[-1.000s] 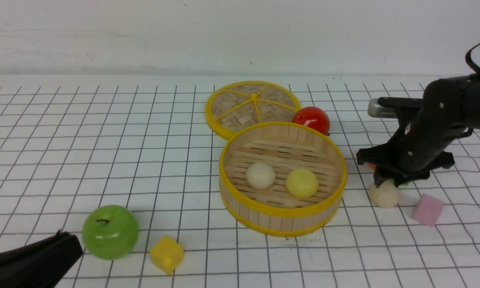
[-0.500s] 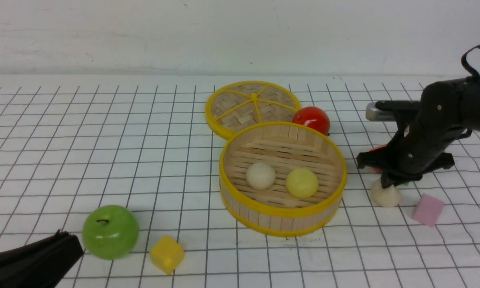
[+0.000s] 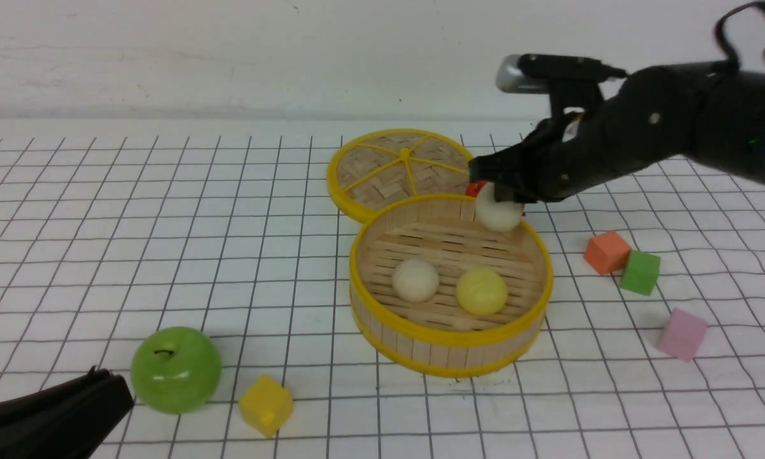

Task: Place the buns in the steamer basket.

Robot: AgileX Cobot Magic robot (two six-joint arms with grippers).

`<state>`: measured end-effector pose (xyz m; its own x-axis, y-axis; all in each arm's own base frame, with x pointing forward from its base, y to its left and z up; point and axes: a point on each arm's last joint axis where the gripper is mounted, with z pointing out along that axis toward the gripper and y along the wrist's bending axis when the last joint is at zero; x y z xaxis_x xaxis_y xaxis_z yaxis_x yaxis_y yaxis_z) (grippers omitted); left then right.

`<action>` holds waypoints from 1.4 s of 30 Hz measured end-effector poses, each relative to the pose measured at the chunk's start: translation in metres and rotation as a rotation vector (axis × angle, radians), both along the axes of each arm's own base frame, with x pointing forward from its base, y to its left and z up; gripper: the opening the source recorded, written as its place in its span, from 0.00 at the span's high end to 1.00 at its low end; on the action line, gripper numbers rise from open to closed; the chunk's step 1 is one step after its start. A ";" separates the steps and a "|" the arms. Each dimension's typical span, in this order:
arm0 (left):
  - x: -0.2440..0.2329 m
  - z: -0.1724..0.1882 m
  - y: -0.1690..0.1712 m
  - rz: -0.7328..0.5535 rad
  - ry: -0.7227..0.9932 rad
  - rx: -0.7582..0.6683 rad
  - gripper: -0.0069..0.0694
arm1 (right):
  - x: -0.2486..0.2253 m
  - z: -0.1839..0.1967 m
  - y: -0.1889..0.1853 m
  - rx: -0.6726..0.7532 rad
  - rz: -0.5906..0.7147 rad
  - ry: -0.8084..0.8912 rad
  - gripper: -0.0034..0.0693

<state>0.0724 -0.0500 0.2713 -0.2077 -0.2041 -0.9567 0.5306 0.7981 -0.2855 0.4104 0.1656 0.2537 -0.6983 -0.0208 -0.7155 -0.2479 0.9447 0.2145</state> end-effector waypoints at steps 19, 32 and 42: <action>0.000 0.000 0.000 0.000 0.000 0.000 0.79 | -0.015 0.036 0.000 -0.044 0.057 0.027 0.27; 0.000 0.000 0.000 0.000 0.000 0.000 0.78 | -0.185 0.110 -0.068 -0.089 0.048 0.181 0.92; 0.000 0.000 0.000 0.000 0.000 0.000 0.76 | -0.280 0.126 -0.104 -0.097 0.071 0.192 0.98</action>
